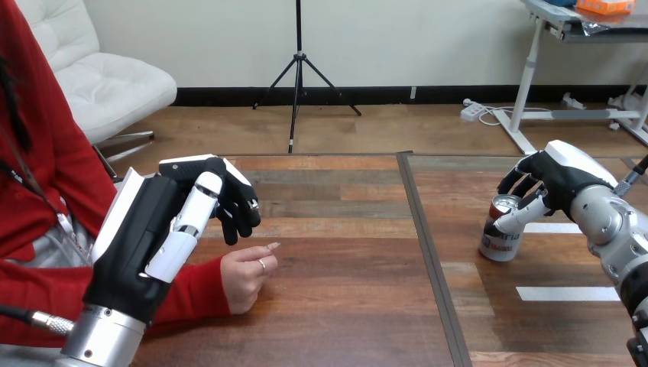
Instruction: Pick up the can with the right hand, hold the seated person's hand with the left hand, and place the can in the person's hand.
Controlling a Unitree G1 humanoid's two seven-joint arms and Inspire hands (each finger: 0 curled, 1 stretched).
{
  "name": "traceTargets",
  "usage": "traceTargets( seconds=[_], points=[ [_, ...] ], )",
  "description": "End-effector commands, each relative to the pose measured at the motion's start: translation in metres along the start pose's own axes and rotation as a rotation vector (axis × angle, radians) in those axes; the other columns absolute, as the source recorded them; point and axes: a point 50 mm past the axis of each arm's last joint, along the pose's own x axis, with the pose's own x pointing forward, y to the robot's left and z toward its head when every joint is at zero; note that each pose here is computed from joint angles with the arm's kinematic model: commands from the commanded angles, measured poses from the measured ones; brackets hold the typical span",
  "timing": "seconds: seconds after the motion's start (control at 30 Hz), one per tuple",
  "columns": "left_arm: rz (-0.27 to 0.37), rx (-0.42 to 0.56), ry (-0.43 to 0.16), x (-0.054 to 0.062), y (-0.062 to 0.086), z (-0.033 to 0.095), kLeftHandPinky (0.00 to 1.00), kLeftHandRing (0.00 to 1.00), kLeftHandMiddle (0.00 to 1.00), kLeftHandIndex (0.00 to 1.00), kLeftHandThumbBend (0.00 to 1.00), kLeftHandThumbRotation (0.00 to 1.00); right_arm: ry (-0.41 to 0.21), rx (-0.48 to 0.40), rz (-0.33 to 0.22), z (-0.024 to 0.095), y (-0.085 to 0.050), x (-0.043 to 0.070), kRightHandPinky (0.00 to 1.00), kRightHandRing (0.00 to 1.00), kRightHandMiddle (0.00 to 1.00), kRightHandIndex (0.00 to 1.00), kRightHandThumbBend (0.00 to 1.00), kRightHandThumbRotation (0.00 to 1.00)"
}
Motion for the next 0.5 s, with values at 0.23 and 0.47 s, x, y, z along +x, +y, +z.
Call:
traceTargets(
  seconds=[0.23, 0.47],
  points=[
    [0.013, 0.033, -0.105, 0.0130, 0.0054, 0.0176, 0.23, 0.32, 0.36, 0.33, 0.00, 0.88, -0.046, -0.025, -0.065, 0.0127, -0.0214, 0.0009, 0.56, 0.59, 0.62, 0.57, 0.82, 0.00],
    [0.012, 0.026, -0.109, 0.0129, 0.0059, 0.0174, 0.22, 0.32, 0.36, 0.33, 0.00, 0.88, -0.049, -0.014, -0.073, 0.0118, -0.0201, 0.0007, 0.55, 0.58, 0.60, 0.54, 0.78, 0.00]
  ],
)
